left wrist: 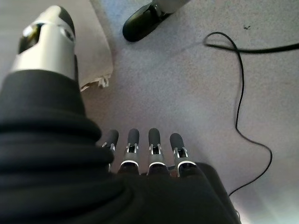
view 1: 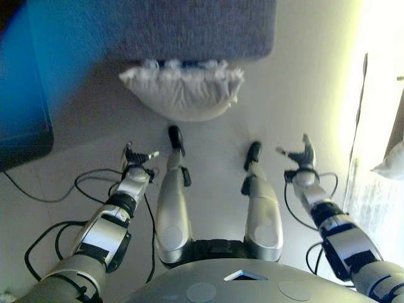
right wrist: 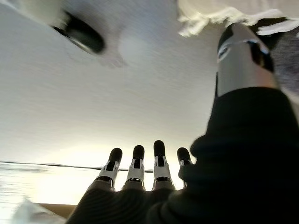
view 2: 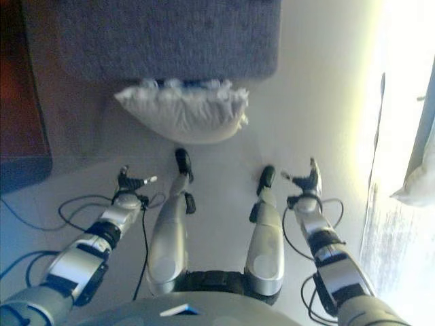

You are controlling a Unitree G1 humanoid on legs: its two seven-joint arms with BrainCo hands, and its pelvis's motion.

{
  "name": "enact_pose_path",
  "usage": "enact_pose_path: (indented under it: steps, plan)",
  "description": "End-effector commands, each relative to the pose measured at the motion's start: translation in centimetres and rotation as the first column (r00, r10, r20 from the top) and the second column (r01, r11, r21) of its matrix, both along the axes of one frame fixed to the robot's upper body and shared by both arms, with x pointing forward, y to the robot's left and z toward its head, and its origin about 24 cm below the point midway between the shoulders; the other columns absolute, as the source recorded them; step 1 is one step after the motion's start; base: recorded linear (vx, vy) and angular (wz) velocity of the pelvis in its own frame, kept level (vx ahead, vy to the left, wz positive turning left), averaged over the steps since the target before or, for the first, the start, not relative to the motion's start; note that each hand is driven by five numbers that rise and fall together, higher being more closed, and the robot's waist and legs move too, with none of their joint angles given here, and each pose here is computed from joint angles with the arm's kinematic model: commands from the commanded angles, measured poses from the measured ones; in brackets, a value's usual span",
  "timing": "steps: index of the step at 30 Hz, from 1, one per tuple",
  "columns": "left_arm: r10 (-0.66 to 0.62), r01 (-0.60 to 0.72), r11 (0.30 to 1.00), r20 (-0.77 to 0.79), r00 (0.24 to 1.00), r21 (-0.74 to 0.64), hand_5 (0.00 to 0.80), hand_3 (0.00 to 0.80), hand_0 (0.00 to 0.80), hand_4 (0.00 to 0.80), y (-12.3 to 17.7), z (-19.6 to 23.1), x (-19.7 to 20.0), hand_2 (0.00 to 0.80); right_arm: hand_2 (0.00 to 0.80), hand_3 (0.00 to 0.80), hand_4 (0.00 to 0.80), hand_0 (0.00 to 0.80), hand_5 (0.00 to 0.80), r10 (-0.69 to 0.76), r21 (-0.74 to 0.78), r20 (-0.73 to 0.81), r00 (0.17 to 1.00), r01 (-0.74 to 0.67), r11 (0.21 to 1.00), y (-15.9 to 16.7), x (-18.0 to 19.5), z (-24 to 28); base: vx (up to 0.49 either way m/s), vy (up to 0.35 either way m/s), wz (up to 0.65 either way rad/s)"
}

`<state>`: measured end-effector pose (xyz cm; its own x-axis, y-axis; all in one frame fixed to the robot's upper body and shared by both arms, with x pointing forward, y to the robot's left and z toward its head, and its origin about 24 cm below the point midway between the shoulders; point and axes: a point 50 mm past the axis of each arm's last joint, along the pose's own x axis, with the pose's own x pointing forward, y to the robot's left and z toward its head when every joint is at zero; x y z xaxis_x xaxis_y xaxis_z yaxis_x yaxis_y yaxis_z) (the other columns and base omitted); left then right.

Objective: Pick up the cushion and take it to the sofa

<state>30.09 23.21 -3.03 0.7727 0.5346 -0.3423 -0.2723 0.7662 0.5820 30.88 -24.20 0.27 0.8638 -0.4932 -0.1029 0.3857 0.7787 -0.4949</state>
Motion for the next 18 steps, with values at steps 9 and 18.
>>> enact_pose_path:
  steps: [9, 18]
  plan:
    - [0.163, -0.151, 0.987, 0.338, 0.927, -0.062, 0.000, 0.000, 0.000, 0.000, 2.3, 4.8, 2.0, 0.000, 0.000, 0.000, 0.000, 0.000, 0.000, -0.030, -0.207, 0.261, 0.965, 0.086, 0.974, -3.1, 1.7, 6.6, -0.025, 0.023, 0.18]
    - [0.088, -0.111, 0.994, 0.606, 0.791, 0.001, 0.000, 0.000, 0.000, 0.000, 3.2, 12.4, 5.1, 0.000, 0.000, 0.000, 0.000, 0.000, 0.000, 0.058, -0.267, 0.458, 0.887, 0.076, 0.961, -3.7, 3.6, 13.0, 0.027, 0.058, 0.11]
